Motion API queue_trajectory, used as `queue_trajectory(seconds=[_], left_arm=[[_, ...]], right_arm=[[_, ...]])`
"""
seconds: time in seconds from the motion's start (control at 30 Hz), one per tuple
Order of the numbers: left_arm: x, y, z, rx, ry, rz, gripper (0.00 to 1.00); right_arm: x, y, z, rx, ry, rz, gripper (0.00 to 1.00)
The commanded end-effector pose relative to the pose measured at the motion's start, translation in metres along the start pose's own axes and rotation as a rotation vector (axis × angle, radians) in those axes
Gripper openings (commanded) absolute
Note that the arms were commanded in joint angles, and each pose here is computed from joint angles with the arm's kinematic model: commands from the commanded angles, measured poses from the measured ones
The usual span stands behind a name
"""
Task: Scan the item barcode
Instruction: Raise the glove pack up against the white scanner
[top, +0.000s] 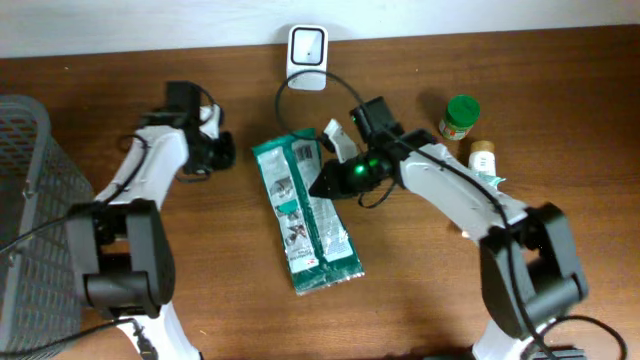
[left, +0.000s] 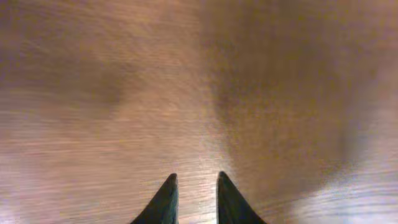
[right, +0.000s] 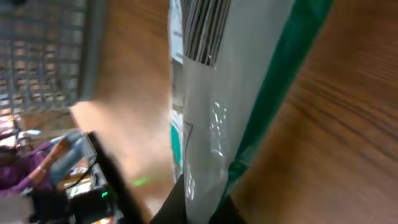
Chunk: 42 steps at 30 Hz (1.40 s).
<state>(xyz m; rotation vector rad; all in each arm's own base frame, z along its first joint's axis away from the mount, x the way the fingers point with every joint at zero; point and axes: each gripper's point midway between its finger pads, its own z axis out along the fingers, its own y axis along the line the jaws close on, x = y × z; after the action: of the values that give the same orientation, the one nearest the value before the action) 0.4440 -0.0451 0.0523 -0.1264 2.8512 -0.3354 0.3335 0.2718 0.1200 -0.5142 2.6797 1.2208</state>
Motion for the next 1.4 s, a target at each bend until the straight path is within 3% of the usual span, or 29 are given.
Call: queue_trajectory(seconds=[0.0,0.17,0.2,0.23,0.57,0.7,0.97,1.23,1.3,1.33,1.37], left_arm=[[-0.029,0.007,-0.038,0.012,-0.108,-0.022,0.32],[-0.03,0.022,-0.041,-0.006,-0.109,-0.052,0.68],[-0.03,0.023,-0.041,-0.009,-0.109,-0.053,0.88],[-0.03,0.023,-0.041,-0.009,-0.11,-0.053,0.99],[-0.034,0.083,-0.051,-0.264,-0.142,-0.105,0.99],[-0.034,0.083,-0.051,-0.263,-0.142,-0.104,0.99],[-0.034,0.083,-0.051,-0.263,-0.142,-0.104,0.99],[-0.034,0.083,-0.051,-0.263,-0.142,-0.104,0.99],[-0.034,0.083,-0.051,-0.263,-0.142,-0.104,0.99],[-0.034,0.083,-0.051,-0.263,-0.142,-0.104,0.99],[-0.034,0.083,-0.051,-0.263,-0.142,-0.104,0.99]], right_arm=[[-0.016,0.051,-0.043,-0.103,-0.078,-0.185,0.04],[-0.021,0.103,-0.086,-0.159,-0.131,-0.278,0.04],[-0.021,0.113,-0.094,-0.189,-0.136,-0.288,0.04],[-0.022,0.124,-0.103,-0.224,-0.141,-0.298,0.04],[-0.028,0.159,-0.133,-0.316,-0.168,-0.358,0.04],[-0.034,0.162,-0.135,-0.319,-0.197,-0.4,0.04],[-0.057,0.176,-0.165,-0.457,-0.253,-0.286,0.04],[-0.08,0.17,-0.167,-0.449,-0.312,-0.28,0.04],[-0.09,0.162,-0.163,-0.405,-0.352,-0.321,0.04],[-0.1,0.148,-0.158,-0.299,-0.408,-0.385,0.04],[-0.114,0.118,-0.149,-0.08,-0.468,-0.391,0.04]])
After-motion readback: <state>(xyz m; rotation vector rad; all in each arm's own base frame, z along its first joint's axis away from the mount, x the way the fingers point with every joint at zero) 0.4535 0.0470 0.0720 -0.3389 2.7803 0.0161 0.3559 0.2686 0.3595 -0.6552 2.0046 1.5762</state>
